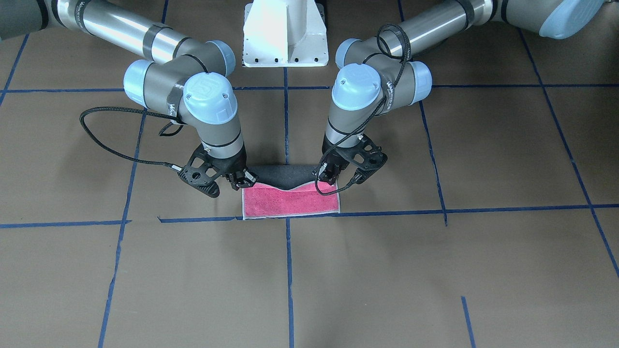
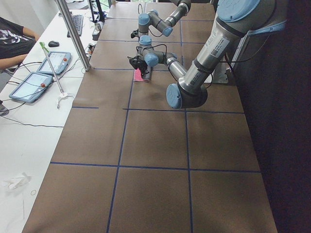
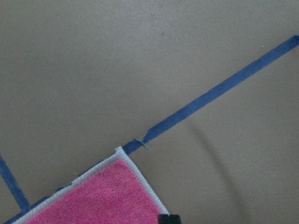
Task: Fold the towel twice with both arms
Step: 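Lay the folded edge down on the far edge and release both grippers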
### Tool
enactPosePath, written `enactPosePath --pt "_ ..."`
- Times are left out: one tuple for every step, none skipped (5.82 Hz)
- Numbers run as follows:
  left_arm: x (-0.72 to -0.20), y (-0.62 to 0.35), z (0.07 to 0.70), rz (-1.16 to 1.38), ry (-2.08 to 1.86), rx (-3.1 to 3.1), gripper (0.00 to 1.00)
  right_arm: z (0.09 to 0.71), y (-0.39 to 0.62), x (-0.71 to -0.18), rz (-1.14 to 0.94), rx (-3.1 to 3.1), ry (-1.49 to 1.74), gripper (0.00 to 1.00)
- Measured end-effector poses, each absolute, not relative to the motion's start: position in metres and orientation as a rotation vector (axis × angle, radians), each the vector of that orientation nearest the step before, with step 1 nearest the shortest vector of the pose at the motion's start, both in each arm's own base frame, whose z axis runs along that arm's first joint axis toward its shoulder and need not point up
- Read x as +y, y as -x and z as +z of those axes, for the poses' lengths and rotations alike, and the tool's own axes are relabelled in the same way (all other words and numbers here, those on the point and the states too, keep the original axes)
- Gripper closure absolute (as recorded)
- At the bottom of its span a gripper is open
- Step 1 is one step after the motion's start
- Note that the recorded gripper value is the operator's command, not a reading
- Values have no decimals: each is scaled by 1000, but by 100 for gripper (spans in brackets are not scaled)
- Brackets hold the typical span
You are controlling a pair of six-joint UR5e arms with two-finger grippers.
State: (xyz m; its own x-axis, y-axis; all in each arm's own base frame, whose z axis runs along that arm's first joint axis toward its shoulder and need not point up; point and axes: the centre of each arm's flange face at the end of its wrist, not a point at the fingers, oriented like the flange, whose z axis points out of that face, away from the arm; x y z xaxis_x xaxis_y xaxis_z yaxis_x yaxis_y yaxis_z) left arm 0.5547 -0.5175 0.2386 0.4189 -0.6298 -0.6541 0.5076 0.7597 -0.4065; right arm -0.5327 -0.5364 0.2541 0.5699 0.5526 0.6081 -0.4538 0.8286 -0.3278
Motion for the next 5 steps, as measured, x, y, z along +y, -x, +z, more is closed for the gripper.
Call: enactPosePath --pt "-522 -555 238 -719 151 884 100 256 537 -545 594 -773 139 100" --pt "-527 -554 239 -722 148 880 100 258 541 -554 595 -779 138 100" --pt "-534 -552 238 -726 143 878 100 256 539 -563 594 -784 142 100" --pt "-541 -550 237 -728 135 876 100 255 533 -572 590 -789 144 100" --pt "-549 -547 236 -727 126 875 100 256 526 -579 586 -790 142 100"
